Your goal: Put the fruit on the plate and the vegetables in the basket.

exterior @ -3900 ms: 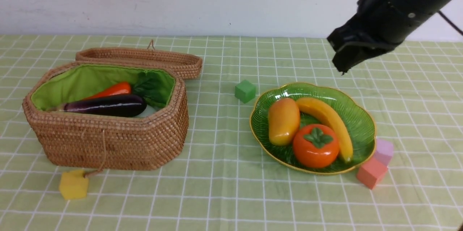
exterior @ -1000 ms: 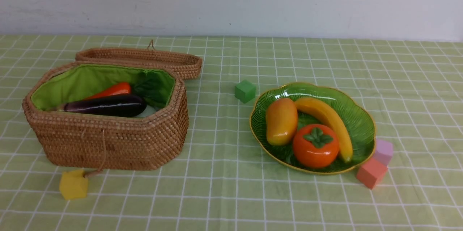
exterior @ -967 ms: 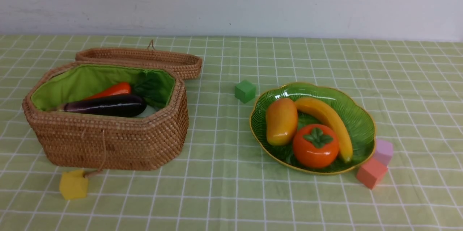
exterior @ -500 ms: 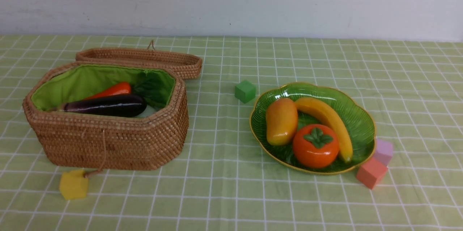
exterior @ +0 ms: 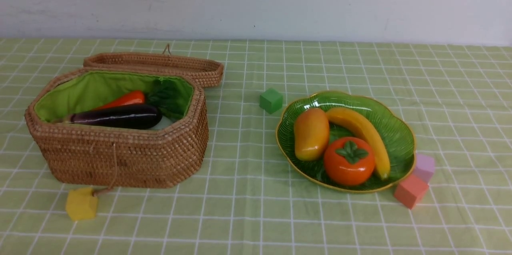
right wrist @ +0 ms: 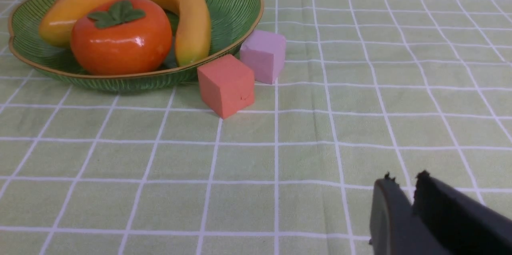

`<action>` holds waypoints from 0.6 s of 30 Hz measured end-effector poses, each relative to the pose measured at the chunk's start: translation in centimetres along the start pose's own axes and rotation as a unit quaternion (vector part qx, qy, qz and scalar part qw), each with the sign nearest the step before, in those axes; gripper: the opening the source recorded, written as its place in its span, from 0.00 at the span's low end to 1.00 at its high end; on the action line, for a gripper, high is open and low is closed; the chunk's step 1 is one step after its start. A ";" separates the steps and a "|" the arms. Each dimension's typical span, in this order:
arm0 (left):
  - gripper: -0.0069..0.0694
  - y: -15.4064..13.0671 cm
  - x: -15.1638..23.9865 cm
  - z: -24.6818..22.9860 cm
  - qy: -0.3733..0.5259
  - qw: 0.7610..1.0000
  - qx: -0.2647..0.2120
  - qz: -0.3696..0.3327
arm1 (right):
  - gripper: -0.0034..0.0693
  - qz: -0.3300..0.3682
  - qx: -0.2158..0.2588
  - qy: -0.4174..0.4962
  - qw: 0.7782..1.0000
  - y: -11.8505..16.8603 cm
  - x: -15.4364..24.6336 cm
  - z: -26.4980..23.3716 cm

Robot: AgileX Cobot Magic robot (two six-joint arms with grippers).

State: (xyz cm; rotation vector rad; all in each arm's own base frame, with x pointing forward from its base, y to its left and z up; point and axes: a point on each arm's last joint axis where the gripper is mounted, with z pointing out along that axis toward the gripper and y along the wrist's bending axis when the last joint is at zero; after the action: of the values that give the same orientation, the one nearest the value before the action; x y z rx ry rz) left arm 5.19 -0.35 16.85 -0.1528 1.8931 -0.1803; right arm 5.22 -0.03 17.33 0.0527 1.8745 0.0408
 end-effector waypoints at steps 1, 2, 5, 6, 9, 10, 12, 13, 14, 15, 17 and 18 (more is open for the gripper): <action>0.07 0.0 0.0 0.0 0.000 1.000 0.000 0.000 | 0.19 0.000 0.000 0.000 1.000 0.0 0.0 0.0; 0.07 0.0 0.0 0.0 0.000 1.000 0.000 0.000 | 0.19 0.000 0.000 0.000 1.000 0.0 0.0 0.0; 0.07 0.0 0.0 0.0 0.000 1.000 0.000 0.000 | 0.20 0.000 0.000 0.000 1.000 0.0 0.0 0.0; 0.07 0.0 0.0 0.0 0.000 1.000 0.000 0.000 | 0.20 0.000 0.000 0.000 1.000 0.0 0.0 0.0; 0.07 0.0 0.0 0.0 0.000 1.000 0.000 0.001 | 0.20 0.000 0.000 0.000 1.000 0.0 0.0 0.0; 0.07 0.0 0.0 0.0 0.000 1.000 0.000 0.001 | 0.21 0.000 0.000 0.000 1.000 0.0 0.0 0.0; 0.07 0.0 0.0 0.0 0.000 1.000 0.000 0.001 | 0.21 0.000 0.000 0.000 1.000 0.0 0.0 0.0; 0.07 0.0 0.0 0.0 0.000 1.000 0.000 0.001 | 0.21 0.000 0.000 0.000 1.000 0.0 0.0 0.0; 0.07 0.0 0.0 0.0 0.000 1.000 0.000 0.001 | 0.21 0.000 0.000 0.000 1.000 0.0 0.0 0.0; 0.07 0.0 0.0 0.0 0.000 1.000 0.000 0.001 | 0.21 0.000 0.000 0.000 1.000 0.0 0.0 0.0; 0.07 0.0 0.0 0.0 0.000 1.000 0.000 0.001 | 0.22 0.000 0.000 0.000 1.000 0.0 0.0 0.0; 0.07 0.0 0.0 0.0 0.000 1.000 0.000 0.001 | 0.22 0.000 0.000 0.000 1.000 0.0 0.0 0.0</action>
State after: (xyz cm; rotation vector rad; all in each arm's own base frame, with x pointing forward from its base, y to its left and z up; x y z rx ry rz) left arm 5.19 -0.35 16.85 -0.1515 1.8931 -0.1782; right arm 5.22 -0.03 17.33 0.0529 1.8745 0.0410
